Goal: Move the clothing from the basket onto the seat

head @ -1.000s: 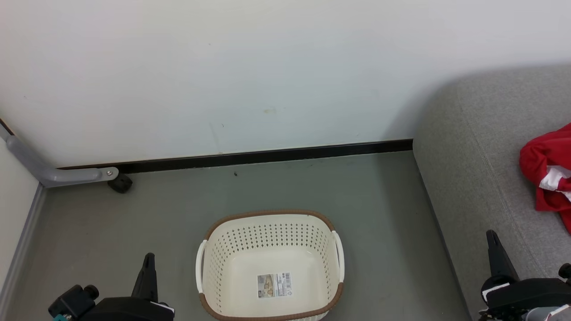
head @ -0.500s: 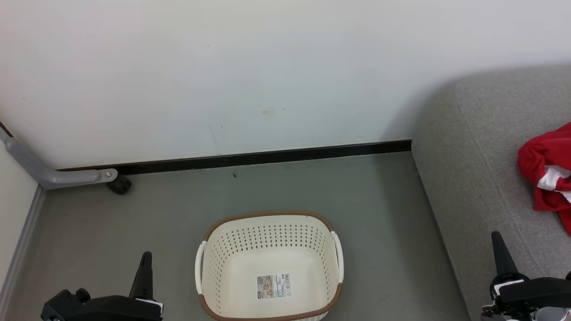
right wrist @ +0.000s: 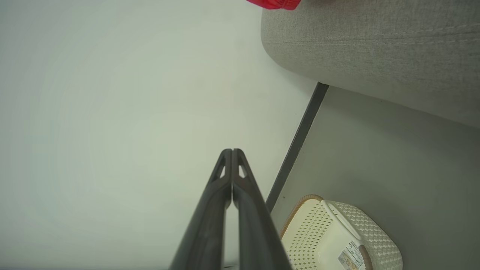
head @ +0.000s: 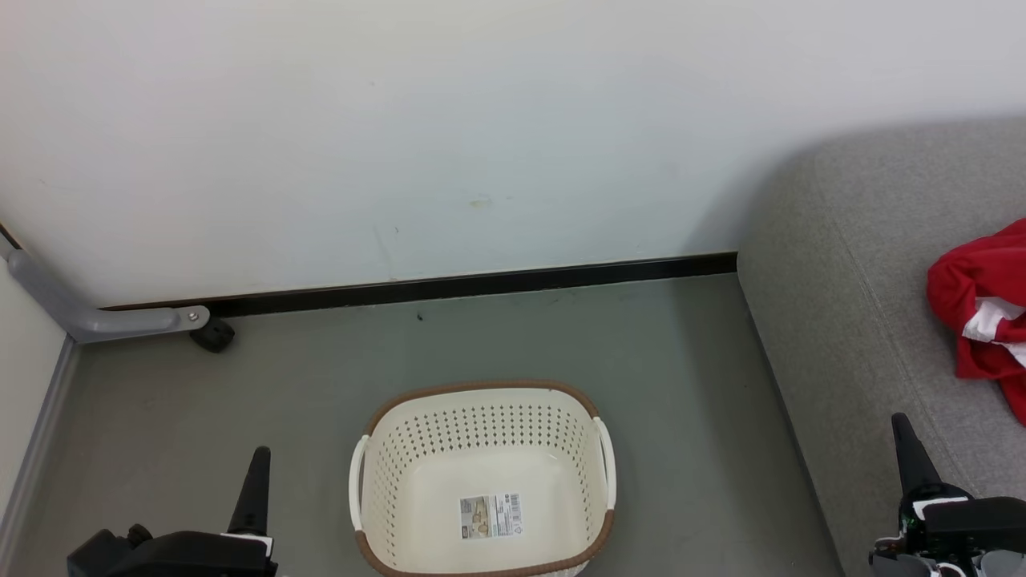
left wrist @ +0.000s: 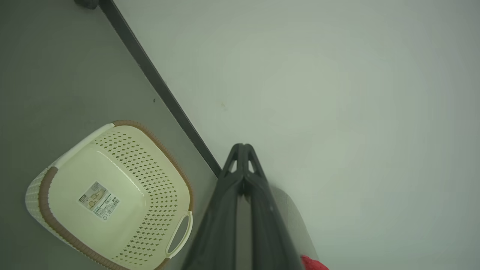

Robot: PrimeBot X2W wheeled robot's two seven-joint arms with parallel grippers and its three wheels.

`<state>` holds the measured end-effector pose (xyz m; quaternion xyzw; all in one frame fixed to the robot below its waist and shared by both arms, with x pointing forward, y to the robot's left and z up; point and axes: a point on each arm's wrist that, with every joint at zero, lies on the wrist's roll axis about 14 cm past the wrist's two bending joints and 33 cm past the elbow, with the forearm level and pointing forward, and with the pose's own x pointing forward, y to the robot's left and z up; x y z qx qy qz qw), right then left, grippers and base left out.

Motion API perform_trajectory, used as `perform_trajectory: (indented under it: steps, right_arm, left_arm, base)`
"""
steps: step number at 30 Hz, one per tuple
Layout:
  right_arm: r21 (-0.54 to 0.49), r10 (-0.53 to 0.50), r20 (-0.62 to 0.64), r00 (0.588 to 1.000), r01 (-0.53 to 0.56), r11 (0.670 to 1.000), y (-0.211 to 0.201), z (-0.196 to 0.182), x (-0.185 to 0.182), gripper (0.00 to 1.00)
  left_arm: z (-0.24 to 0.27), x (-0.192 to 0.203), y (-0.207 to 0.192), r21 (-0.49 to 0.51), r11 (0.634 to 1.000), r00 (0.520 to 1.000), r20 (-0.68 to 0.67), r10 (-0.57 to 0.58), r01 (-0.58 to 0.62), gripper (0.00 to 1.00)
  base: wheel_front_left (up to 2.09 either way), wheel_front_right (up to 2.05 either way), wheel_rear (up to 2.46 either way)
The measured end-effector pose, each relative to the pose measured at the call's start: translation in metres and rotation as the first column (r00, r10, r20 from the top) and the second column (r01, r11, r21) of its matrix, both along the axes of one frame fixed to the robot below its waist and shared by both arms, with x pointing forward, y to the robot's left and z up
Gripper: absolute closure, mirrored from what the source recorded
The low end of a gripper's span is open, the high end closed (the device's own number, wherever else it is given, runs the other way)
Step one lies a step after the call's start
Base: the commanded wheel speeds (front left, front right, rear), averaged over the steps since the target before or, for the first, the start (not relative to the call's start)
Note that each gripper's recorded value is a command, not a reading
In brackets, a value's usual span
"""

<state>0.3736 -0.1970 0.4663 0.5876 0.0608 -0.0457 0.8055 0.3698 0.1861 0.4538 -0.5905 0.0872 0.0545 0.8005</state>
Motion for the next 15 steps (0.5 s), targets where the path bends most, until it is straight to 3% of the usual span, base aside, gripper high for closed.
perform_trajectory:
  steps: [15]
  right_arm:
    - [0.206,-0.045,0.027,0.999,0.039,0.978,-0.007,0.007,0.003,1.00]
  left_arm:
    - [0.011,0.004,0.002,-0.195,0.981,0.998,0.051,0.029,-0.019,1.00]
  base:
    - [0.00,0.00,0.00]
